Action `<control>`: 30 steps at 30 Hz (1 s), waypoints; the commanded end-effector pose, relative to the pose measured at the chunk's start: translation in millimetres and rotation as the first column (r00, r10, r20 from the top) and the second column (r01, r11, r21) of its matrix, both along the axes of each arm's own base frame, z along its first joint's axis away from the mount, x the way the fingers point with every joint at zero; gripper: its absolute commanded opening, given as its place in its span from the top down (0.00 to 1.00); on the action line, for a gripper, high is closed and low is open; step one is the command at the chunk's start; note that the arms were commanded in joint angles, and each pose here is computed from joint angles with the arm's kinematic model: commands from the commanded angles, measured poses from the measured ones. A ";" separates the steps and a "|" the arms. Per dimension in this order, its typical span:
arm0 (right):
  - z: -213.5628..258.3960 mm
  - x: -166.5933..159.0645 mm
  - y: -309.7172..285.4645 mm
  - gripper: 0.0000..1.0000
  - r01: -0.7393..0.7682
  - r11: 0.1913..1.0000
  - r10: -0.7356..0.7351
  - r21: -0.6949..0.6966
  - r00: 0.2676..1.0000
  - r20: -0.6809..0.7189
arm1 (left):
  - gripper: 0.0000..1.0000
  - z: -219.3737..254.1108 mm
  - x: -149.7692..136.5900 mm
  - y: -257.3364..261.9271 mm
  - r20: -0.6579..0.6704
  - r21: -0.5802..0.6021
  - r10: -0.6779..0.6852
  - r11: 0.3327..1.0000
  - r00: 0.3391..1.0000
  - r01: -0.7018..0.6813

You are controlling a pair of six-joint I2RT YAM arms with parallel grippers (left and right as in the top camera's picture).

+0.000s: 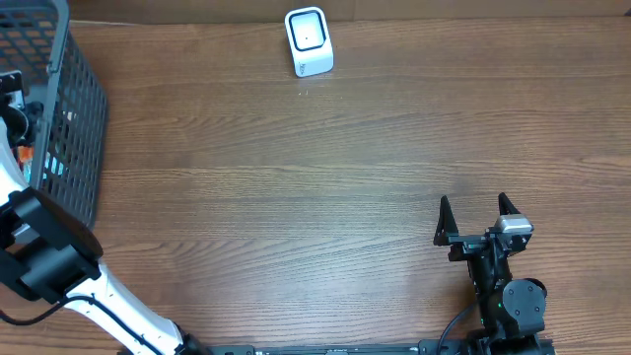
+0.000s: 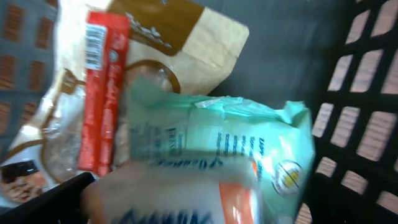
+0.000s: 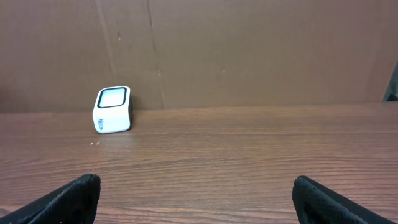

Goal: Scan the item barcode
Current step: 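Grasp the green-and-white tissue pack in the basket with the left gripper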

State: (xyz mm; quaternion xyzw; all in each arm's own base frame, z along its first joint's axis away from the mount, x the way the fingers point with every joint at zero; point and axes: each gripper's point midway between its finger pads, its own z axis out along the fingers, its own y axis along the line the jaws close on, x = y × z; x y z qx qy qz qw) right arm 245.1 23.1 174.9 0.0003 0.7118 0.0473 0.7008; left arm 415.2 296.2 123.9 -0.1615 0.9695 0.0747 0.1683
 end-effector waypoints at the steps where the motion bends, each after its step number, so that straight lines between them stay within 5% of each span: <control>1: -2.8 0.3 -1.2 0.00 0.005 1.000 -0.005 -0.007 1.000 0.000 | 0.00 -24.6 -0.4 0.7 -0.043 -0.036 -0.021 0.999 0.999 0.020; 6: -2.7 0.3 -1.2 0.00 0.005 1.000 -0.005 -0.007 1.000 0.001 | 0.00 -48.3 -2.0 -0.4 -0.084 -0.066 -0.023 0.998 0.996 0.017; 14: -2.7 0.3 -1.2 0.00 0.005 1.000 -0.005 -0.007 1.000 0.001 | 0.52 -47.6 3.6 3.9 -0.063 -0.049 -0.022 0.999 0.998 0.019; 16: -2.7 0.3 -1.2 0.00 0.005 1.000 -0.005 -0.007 1.000 0.001 | 0.59 -47.0 4.0 4.2 -0.061 -0.047 -0.022 0.999 0.998 0.019; 23: -2.7 0.3 -1.2 0.00 0.005 1.000 -0.005 -0.007 1.000 0.001 | 0.61 -18.1 12.5 10.9 -0.004 -0.002 -0.016 1.000 1.000 0.016; 30: -2.8 0.3 -1.2 0.00 0.005 1.000 -0.005 -0.007 1.000 0.000 | 0.62 79.9 26.5 20.7 0.204 0.088 0.057 0.993 0.977 -0.076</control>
